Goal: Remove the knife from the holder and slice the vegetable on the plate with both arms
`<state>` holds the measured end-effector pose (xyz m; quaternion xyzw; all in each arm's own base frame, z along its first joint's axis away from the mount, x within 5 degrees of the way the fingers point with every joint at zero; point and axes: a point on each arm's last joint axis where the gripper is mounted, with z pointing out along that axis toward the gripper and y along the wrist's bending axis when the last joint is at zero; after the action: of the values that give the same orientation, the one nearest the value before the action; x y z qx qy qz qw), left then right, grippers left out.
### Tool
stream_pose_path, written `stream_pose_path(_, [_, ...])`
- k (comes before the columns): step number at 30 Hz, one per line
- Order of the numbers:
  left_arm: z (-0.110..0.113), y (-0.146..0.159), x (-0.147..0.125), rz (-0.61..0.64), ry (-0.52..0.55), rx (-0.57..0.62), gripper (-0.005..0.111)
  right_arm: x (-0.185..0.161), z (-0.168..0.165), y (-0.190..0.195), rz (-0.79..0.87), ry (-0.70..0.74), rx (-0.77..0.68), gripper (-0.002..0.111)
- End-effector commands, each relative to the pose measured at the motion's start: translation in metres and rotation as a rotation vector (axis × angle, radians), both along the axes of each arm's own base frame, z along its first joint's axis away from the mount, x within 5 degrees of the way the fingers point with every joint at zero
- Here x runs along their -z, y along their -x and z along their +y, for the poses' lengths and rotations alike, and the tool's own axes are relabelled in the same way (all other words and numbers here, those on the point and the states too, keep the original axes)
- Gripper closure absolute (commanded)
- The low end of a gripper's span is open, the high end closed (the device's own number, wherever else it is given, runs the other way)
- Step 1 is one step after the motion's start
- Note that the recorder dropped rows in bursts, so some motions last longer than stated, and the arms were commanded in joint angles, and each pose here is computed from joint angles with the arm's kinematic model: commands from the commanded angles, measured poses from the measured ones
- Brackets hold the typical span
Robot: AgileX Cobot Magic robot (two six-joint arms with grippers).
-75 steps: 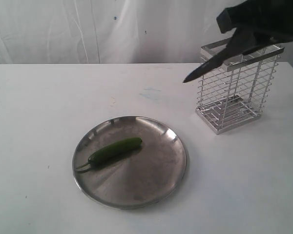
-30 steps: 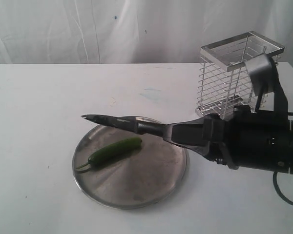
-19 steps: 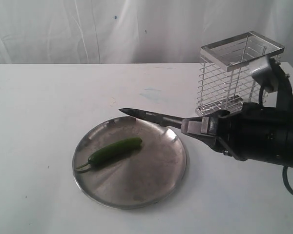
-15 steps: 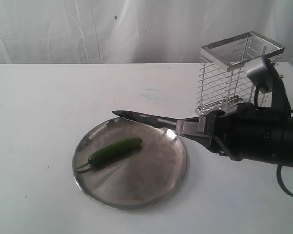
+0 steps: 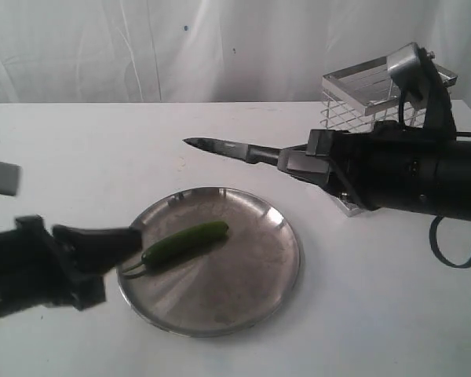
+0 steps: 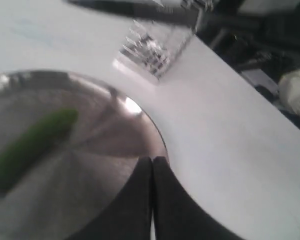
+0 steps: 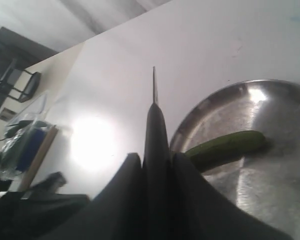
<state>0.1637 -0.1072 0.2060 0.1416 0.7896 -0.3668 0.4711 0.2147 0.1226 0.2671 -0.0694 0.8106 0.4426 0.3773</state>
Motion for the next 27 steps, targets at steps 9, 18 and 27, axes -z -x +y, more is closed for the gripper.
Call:
stream_pose_path(9, [-0.083, -0.032, 0.015, 0.035, -0.008, 0.313, 0.107, -0.011, 0.006, 0.003, -0.034, -0.051, -0.082, 0.108])
stream_pose_path(18, [-0.092, -0.048, 0.008, 0.019, 0.039, 0.280, 0.107, -0.007, 0.006, 0.002, -0.094, -0.002, -0.114, 0.108])
stream_pose_path(27, [-0.088, -0.057, 0.005, 0.051, 0.137, 0.146, 0.107, 0.017, 0.014, -0.001, -0.008, 0.016, -0.212, 0.108])
